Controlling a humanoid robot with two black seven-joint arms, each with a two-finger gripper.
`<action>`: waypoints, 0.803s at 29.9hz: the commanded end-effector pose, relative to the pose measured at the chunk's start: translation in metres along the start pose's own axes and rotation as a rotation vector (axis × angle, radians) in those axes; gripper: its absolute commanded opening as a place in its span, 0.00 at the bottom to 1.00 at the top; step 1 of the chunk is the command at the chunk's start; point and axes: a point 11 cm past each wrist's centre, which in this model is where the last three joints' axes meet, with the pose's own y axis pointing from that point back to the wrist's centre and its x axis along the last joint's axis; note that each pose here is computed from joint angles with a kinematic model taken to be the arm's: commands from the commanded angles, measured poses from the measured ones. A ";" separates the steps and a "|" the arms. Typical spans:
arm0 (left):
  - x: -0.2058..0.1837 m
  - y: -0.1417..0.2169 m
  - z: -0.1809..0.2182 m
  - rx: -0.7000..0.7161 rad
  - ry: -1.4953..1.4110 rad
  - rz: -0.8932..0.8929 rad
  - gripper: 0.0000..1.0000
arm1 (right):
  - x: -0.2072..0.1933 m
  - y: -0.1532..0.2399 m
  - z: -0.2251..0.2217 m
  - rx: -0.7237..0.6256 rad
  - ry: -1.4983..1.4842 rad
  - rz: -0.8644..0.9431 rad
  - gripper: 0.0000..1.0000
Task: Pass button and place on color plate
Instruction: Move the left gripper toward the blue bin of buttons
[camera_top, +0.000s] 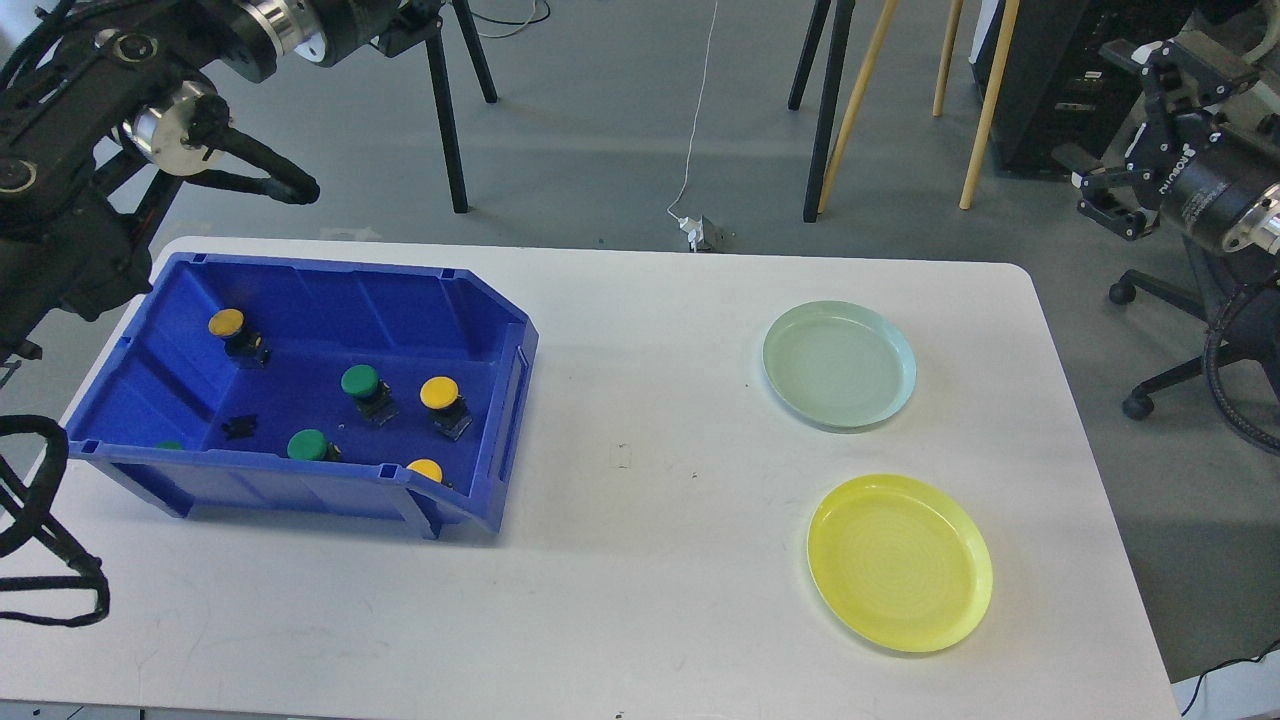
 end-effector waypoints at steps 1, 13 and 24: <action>0.002 0.000 0.002 -0.013 -0.007 0.006 1.00 | -0.004 -0.003 0.000 0.002 -0.002 -0.012 0.99; 0.019 0.010 0.019 -0.267 0.156 -0.036 1.00 | 0.000 -0.003 -0.015 0.068 -0.014 0.005 0.99; -0.001 -0.005 -0.004 -0.082 0.086 -0.070 0.97 | -0.005 -0.005 -0.003 0.038 -0.014 -0.009 0.99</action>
